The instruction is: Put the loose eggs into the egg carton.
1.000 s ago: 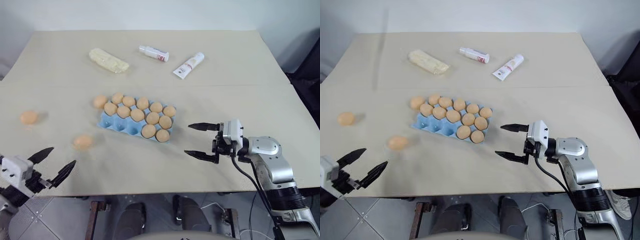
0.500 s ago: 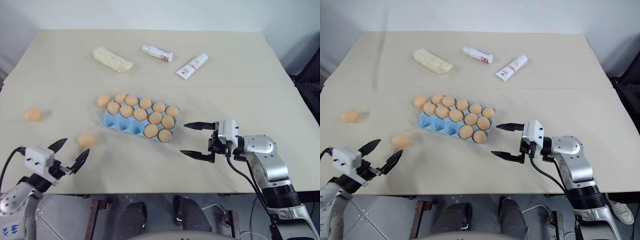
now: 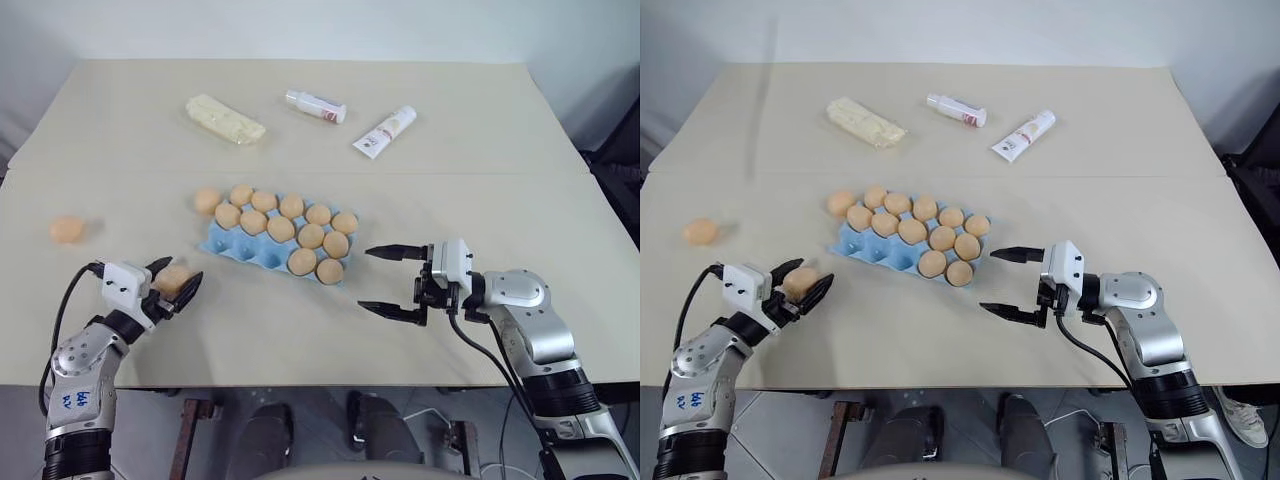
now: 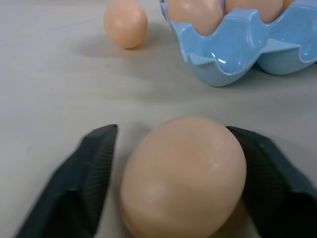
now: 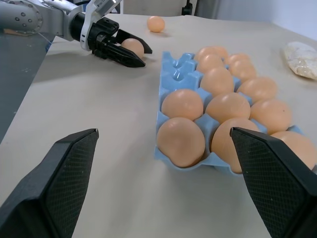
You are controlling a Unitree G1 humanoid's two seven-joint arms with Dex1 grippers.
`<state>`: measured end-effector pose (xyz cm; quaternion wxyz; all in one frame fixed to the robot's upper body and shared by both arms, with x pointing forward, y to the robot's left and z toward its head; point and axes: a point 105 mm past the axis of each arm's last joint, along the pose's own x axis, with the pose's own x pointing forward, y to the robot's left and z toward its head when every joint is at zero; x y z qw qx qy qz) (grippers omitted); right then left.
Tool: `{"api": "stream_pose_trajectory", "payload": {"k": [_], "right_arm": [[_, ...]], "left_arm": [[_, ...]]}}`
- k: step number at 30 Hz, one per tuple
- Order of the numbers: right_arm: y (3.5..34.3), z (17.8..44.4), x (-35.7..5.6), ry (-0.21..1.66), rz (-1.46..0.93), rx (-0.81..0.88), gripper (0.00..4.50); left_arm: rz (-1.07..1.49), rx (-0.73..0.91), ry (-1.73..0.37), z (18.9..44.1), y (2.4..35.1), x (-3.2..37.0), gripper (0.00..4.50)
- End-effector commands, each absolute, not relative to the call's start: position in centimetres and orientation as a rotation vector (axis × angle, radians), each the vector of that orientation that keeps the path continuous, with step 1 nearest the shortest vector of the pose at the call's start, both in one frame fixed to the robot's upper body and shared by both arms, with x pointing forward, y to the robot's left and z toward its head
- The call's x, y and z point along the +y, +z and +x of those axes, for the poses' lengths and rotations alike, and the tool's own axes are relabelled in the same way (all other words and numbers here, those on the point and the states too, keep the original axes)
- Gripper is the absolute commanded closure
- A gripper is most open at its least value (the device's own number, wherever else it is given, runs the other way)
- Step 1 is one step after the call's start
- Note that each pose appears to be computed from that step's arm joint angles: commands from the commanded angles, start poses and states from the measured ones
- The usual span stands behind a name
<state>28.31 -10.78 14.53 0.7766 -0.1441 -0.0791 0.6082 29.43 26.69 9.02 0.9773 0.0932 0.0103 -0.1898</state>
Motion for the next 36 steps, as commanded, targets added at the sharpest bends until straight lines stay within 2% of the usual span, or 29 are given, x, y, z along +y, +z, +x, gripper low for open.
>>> {"api": "stream_pose_trajectory", "payload": {"k": [1, 11, 14, 18, 22, 29, 30, 36], "right_arm": [[15.5, 28.1, -11.0, 1.29, -0.332, -0.209, 0.0], [15.5, 28.2, -11.1, 1.248, -0.337, -0.207, 0.0], [15.4, 28.0, -10.9, 1.231, -0.331, -0.214, 0.0], [15.5, 27.9, -10.8, 1.212, -0.326, -0.224, 0.0], [15.5, 27.7, -10.6, 1.2, -0.319, -0.237, 0.0], [15.5, 27.4, -10.4, 1.196, -0.313, -0.245, 0.0], [15.5, 27.4, -10.4, 1.196, -0.312, -0.244, 0.0], [15.5, 27.6, -10.2, 1.206, -0.309, -0.248, 0.0]], "left_arm": [[0.184, -0.008, -0.429, 29.1, 9.9, 26.1, 2.31], [0.183, -0.139, -0.751, 30.1, 14.5, 19.8, 2.31], [0.212, -0.151, -0.976, 31.0, 15.5, 14.7, 2.31], [0.229, -0.115, -1.093, 31.4, 14.7, 12.3, 2.31], [0.23, -0.113, -1.094, 32.0, 14.4, 11.8, 2.31], [0.213, -0.179, -1.014, 32.1, 15.5, 13.4, 0.12], [0.219, -0.185, -1.002, 32.1, 15.6, 13.6, 0.01], [0.253, -0.199, -0.936, 32.1, 15.8, 14.8, 0.01]]}}
